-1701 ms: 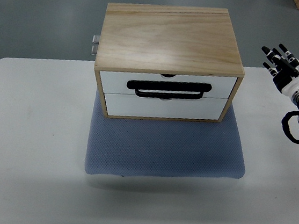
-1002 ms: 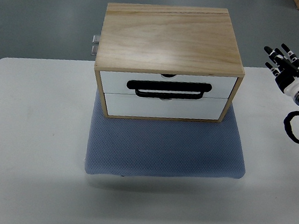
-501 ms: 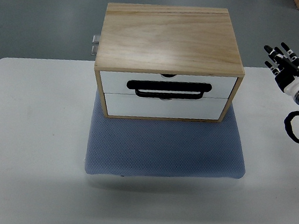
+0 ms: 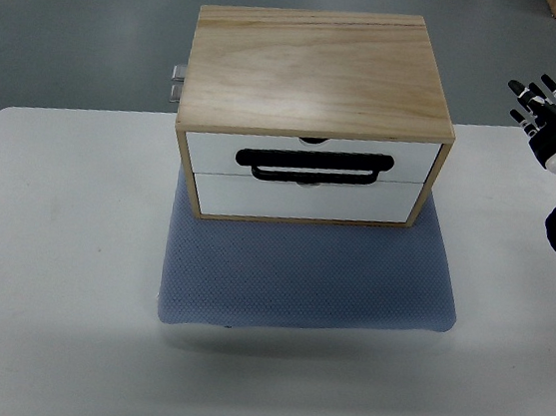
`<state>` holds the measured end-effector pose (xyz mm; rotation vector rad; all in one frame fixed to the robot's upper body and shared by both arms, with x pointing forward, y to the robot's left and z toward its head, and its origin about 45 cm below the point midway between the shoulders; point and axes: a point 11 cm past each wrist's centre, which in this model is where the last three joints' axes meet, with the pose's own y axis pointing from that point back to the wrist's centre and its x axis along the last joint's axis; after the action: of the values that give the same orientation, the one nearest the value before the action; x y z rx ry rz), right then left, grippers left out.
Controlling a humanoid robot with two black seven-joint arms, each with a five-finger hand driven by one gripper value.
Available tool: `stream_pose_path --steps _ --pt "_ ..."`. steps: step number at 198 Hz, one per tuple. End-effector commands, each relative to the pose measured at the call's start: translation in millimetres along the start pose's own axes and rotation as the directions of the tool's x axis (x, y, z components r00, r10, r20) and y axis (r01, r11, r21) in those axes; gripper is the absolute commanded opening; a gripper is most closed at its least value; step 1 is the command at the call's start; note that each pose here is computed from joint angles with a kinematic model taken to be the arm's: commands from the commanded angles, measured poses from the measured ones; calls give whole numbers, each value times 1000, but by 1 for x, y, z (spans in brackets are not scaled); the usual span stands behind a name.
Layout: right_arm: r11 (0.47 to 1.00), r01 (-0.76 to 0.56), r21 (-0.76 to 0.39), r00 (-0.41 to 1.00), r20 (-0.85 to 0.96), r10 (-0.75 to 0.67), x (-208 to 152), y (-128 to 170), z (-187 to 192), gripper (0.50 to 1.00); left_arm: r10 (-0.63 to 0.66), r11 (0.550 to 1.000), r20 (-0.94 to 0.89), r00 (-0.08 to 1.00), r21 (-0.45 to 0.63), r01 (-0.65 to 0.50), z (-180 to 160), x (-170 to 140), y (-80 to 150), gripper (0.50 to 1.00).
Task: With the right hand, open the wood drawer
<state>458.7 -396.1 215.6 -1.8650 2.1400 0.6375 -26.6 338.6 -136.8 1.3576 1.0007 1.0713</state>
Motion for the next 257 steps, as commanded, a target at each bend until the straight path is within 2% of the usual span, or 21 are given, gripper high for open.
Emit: stream_pose_path --steps 1,41,73,92,123,161,174,183,184,214,231,246,257 --pt "1000 -1 6 1000 -5 1 1 0 -4 944 0 1000 0 1000 0 0 0 0 0 1000" --pt "997 9 74 999 -53 -5 0 -5 -49 944 0 1000 0 1000 0 0 0 0 0 1000" --pt "986 57 155 989 -146 -34 -6 -5 -112 944 0 1000 -1 1000 0 0 0 0 0 1000" --pt "975 154 162 959 -260 -108 -25 -3 -144 944 0 1000 -1 1000 0 0 0 0 0 1000" --pt "944 306 120 882 -408 -234 -65 0 -170 944 0 1000 -1 1000 0 0 0 0 0 1000" --pt "872 488 -27 700 -585 -410 -121 12 -185 944 0 1000 0 1000 0 0 0 0 0 1000" --pt "845 528 -82 631 -628 -455 -137 17 -187 944 0 1000 0 1000 0 0 0 0 0 1000" --pt "845 528 -83 631 -628 -455 -137 17 -187 944 0 1000 0 1000 0 0 0 0 0 1000" --pt "824 553 -126 578 -654 -488 -150 21 -187 944 0 1000 0 1000 0 0 0 0 0 1000" --pt "743 597 -301 373 -716 -590 -190 37 -177 944 0 1000 -1 1000 0 0 0 0 0 1000" --pt "673 609 -419 231 -718 -656 -215 50 -169 944 0 1000 0 1000 0 0 0 0 0 1000" --pt "617 614 -492 143 -699 -700 -229 61 -163 944 0 1000 0 1000 0 0 0 0 0 1000" --pt "602 610 -516 112 -696 -709 -236 64 -159 944 0 1000 0 1000 0 0 0 0 0 1000"
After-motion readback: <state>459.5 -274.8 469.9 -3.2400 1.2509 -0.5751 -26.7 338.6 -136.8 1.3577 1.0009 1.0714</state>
